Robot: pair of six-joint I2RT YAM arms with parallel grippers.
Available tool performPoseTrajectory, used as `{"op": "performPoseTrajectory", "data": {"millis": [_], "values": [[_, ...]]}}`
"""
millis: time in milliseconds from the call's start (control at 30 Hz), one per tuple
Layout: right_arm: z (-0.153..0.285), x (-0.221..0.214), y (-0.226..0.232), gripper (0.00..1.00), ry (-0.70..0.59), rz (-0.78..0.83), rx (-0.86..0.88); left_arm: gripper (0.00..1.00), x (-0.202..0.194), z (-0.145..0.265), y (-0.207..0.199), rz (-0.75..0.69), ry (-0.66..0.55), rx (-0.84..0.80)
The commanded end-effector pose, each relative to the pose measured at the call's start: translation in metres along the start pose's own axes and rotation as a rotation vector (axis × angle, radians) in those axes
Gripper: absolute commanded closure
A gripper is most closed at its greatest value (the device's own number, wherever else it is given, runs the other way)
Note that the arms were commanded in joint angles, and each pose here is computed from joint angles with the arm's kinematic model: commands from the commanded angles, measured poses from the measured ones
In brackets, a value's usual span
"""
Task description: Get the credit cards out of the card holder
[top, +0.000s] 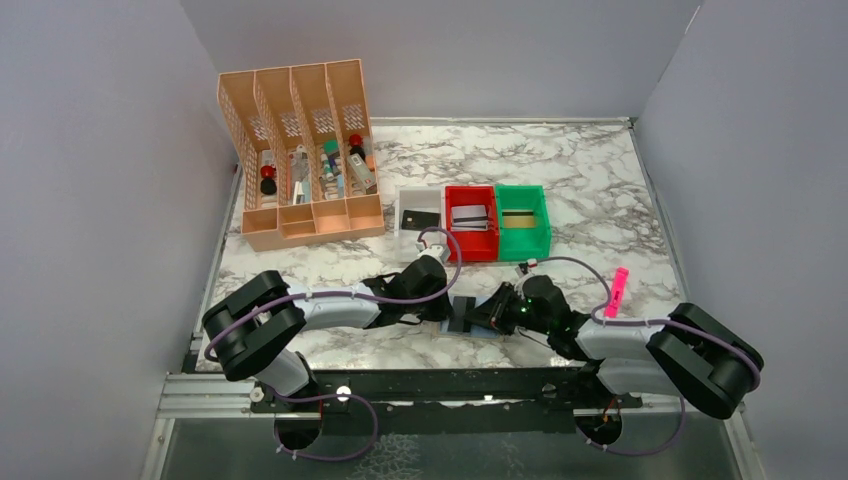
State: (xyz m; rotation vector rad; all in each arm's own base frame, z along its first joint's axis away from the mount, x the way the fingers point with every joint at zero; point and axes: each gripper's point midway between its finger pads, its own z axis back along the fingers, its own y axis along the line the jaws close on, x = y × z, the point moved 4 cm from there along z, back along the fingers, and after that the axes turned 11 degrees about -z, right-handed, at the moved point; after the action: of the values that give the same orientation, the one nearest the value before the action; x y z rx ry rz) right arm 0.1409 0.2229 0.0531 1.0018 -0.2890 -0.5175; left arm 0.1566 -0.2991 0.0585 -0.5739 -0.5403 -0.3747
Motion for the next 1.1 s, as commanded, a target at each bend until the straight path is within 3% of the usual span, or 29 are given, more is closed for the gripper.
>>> {"op": "performPoseTrajectory", "data": {"millis": [0,267,600,800,967,1067], "values": [[0.004,0.0,0.029,0.83,0.011,0.029,0.134,0.97,-0.033,-0.001,0.023,-0.016,0.109,0.094],[0.002,0.011,0.0,0.99,-0.057,0.02,-0.093,0.97,-0.032,-0.001,0.024,-0.016,0.105,0.107],[0.018,0.019,-0.002,0.99,-0.136,0.037,-0.113,0.97,-0.031,0.002,0.029,-0.024,0.101,0.137],[0.033,0.033,0.006,0.99,-0.246,0.076,-0.16,0.97,-0.027,0.005,0.029,-0.028,0.087,0.145],[0.047,0.042,0.032,0.99,-0.313,0.175,-0.074,0.96,-0.019,0.008,0.028,-0.038,0.05,0.156],[0.055,0.048,0.048,0.99,-0.349,0.254,-0.029,0.86,-0.008,0.013,0.023,-0.045,0.009,0.148]]}}
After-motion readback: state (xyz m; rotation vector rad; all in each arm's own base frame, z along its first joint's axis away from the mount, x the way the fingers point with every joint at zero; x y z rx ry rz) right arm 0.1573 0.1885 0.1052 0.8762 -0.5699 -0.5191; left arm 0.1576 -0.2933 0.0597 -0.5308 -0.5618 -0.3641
